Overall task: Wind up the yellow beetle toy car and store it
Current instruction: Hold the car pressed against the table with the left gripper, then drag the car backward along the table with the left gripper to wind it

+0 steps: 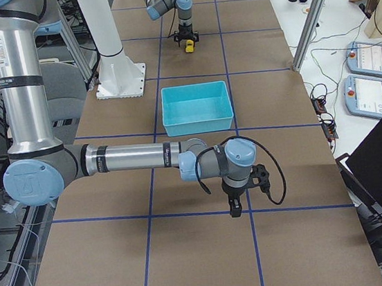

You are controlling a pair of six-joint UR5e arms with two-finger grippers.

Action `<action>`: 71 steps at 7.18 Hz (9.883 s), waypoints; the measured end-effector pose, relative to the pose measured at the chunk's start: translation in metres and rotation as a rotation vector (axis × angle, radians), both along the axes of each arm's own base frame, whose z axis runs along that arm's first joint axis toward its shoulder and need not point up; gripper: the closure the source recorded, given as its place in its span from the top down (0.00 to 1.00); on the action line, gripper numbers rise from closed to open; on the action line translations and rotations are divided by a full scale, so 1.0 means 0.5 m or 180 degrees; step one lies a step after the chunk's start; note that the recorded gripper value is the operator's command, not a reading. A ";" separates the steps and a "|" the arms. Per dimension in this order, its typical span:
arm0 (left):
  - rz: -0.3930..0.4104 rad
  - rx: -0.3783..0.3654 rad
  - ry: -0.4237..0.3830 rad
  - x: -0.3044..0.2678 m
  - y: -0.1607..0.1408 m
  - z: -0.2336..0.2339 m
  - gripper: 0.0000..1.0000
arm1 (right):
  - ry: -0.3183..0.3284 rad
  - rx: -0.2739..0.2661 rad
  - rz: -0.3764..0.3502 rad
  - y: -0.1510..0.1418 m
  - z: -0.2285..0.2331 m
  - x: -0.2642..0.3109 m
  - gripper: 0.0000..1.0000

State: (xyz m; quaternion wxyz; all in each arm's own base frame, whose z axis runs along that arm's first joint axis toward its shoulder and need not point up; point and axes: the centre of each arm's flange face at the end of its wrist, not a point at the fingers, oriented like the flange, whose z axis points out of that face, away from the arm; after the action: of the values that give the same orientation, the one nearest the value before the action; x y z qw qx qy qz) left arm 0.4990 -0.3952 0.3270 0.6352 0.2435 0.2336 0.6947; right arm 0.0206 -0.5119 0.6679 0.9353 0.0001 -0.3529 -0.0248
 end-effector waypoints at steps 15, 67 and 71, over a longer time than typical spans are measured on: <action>-0.0036 0.0026 0.0010 0.011 -0.030 0.024 0.71 | -0.0002 -0.0026 -0.0003 0.007 0.008 0.000 1.00; -0.0102 -0.0291 0.0963 -0.295 -0.113 0.321 0.00 | -0.0099 0.0062 -0.0112 -0.014 -0.018 -0.036 1.00; -0.0100 -0.0341 0.1003 -0.347 -0.097 0.384 0.00 | -0.0107 0.0136 -0.0115 -0.015 -0.018 -0.037 1.00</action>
State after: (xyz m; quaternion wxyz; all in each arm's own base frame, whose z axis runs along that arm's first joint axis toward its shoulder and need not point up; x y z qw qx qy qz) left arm 0.3253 -0.4439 0.5188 0.6135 0.3189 0.3632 0.6245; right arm 0.0019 -0.5193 0.6588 0.9284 0.0142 -0.3679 -0.0493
